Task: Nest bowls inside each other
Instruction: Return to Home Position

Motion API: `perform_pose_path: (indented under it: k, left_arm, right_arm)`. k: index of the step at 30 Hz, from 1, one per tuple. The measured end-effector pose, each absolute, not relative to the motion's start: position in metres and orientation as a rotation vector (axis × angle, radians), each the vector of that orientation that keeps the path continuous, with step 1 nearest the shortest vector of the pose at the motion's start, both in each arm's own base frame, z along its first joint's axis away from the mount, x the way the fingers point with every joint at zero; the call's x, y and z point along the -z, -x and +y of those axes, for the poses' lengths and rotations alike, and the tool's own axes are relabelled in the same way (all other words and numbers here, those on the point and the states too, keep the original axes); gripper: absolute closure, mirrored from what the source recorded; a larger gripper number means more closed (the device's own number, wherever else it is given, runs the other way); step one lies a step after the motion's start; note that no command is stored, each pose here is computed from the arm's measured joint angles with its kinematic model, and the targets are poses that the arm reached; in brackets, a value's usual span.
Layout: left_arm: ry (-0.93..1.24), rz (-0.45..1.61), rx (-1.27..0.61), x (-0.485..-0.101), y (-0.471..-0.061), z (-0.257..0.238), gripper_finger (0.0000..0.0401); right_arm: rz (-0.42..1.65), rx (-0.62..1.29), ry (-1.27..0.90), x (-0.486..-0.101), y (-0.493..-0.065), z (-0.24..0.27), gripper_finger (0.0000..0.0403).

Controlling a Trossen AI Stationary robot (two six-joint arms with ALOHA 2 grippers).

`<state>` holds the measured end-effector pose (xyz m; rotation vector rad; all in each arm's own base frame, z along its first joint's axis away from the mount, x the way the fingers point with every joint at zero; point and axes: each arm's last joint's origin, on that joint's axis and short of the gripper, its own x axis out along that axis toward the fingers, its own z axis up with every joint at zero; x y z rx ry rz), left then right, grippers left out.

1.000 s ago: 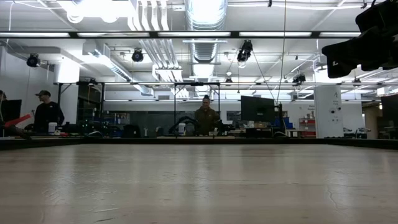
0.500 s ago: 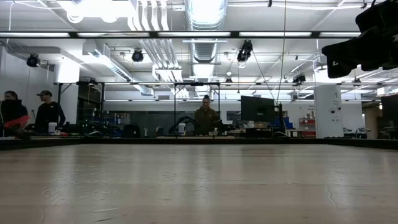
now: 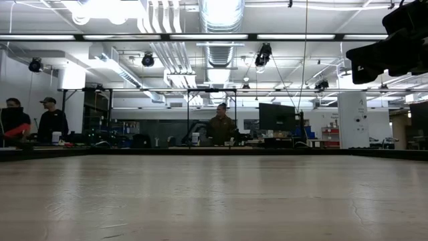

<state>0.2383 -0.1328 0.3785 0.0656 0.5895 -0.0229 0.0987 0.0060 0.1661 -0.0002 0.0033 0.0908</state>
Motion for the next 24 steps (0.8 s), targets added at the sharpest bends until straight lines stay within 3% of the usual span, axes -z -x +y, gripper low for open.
perform_pose_path:
  k: [13, 24]
  left_arm:
    - [0.024, 0.444, -0.068, -0.393, -0.277, -0.067, 0.0393]
    - [0.018, 0.387, -0.088, -0.374, -0.289, -0.04, 0.039]
  right_arm:
    - [0.004, -0.091, 0.0, -0.166, -0.099, 0.006, 0.0394]
    - [0.004, -0.091, 0.0, -0.166, -0.099, 0.006, 0.0394]
